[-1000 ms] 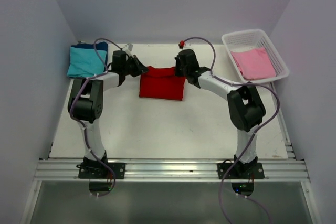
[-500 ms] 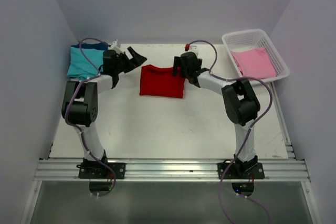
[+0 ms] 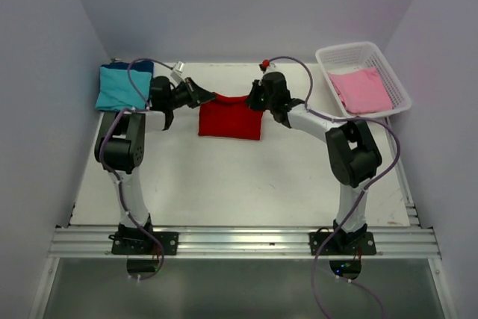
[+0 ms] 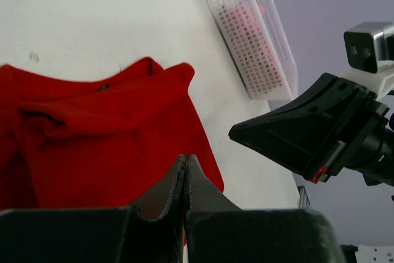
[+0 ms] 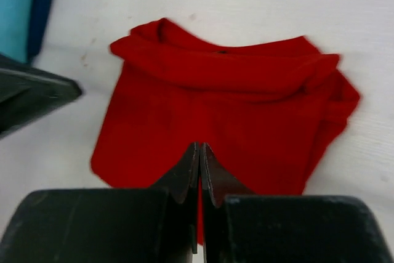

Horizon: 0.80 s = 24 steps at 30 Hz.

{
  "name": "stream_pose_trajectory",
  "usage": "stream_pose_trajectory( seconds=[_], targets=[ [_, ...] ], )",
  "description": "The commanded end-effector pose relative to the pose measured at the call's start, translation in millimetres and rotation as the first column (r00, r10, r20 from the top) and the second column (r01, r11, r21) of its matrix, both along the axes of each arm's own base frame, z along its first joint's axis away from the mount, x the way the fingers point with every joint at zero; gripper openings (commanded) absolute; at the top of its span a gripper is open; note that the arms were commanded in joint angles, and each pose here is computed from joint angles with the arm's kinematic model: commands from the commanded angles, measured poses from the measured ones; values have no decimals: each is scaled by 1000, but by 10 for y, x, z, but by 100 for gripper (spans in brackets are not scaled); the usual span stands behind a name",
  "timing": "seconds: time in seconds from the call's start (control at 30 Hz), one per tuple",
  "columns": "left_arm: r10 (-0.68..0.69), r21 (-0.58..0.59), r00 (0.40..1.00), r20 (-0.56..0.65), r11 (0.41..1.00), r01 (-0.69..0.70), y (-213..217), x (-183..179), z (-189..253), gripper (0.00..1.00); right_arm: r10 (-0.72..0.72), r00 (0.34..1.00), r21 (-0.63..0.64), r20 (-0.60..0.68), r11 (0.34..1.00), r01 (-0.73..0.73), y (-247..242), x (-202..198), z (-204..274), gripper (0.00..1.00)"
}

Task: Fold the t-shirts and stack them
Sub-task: Fold the tshirt

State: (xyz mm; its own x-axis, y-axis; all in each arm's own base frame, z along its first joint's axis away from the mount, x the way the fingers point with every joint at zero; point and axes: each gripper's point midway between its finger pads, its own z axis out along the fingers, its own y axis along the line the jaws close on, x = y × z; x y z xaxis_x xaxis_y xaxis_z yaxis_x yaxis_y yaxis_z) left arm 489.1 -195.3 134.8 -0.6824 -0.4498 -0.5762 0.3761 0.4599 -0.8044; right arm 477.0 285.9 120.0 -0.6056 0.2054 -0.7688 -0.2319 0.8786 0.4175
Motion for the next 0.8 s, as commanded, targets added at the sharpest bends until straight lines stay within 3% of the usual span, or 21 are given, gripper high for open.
stream_pose_trajectory(
  seconds=[0.0, 0.2, 0.43, 0.77],
  targets=[
    [-131, -42, 991, 31, 990, 133, -197, -75, 75, 0, 193, 976, 249, -99, 955, -163, 514, -196, -37, 0],
    [-250, -72, 968, -13, 966, 248, -424, -215, -143, 0, 288, 935, 415, -205, 891, -184, 787, -301, -360, 0],
    [-222, -54, 967, -128, 975, 217, -438, -511, -656, 0, 242, 927, 360, -288, 924, -129, 634, -448, -793, 0],
    [-136, 131, 929, -343, 973, 191, -410, -1186, -1444, 0, 215, 921, 286, -326, 951, -120, 415, -715, -1060, 0]
  ],
)
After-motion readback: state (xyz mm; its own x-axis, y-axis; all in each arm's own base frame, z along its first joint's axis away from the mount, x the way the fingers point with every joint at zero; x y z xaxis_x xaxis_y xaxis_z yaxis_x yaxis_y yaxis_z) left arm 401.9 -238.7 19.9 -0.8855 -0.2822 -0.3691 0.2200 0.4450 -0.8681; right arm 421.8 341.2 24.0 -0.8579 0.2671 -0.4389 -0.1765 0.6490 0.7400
